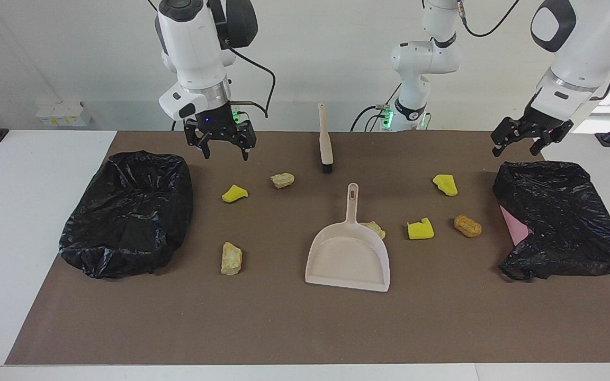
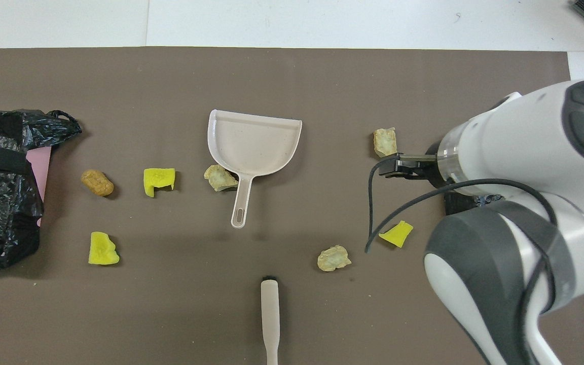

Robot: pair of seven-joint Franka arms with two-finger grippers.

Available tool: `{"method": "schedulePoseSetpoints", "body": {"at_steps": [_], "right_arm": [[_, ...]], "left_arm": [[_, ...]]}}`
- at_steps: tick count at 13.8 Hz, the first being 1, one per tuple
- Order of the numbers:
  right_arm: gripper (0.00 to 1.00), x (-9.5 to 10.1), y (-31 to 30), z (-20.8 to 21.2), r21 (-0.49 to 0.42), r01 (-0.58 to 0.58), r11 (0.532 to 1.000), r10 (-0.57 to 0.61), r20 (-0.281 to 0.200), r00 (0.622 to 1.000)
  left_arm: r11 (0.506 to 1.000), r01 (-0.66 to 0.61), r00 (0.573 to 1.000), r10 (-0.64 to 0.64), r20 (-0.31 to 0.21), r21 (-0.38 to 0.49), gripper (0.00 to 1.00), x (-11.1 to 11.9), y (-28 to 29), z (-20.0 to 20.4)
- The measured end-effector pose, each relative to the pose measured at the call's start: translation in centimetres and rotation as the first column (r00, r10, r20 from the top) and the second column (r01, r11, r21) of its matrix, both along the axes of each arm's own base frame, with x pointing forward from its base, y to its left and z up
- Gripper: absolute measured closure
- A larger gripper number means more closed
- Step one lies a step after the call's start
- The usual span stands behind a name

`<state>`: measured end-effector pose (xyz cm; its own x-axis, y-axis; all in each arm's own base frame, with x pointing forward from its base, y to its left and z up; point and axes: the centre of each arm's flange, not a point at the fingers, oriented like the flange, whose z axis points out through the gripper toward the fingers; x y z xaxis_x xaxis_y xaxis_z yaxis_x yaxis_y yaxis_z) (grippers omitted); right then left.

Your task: Sweep and dump trash in bin

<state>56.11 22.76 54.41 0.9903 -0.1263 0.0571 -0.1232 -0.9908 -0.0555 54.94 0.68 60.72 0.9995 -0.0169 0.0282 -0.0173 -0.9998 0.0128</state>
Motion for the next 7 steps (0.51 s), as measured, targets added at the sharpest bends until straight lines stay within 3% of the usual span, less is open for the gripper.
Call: {"method": "schedulePoseSetpoints", "body": {"at_steps": [4,7], "right_arm": [[0.0,2.3,8.0,-4.6,0.01,0.002,1.0,-0.002,-0.013,1.0],[0.0,2.7,12.1,-6.5,0.011,0.034,0.999,-0.034,-0.022,0.999]], "left_arm": [[1.0,0.0,1.0,0.0,0.0,0.0,0.0,0.0,0.0,0.0],[1.0,0.0,1.0,0.0,0.0,0.0,0.0,0.0,0.0,0.0]]}}
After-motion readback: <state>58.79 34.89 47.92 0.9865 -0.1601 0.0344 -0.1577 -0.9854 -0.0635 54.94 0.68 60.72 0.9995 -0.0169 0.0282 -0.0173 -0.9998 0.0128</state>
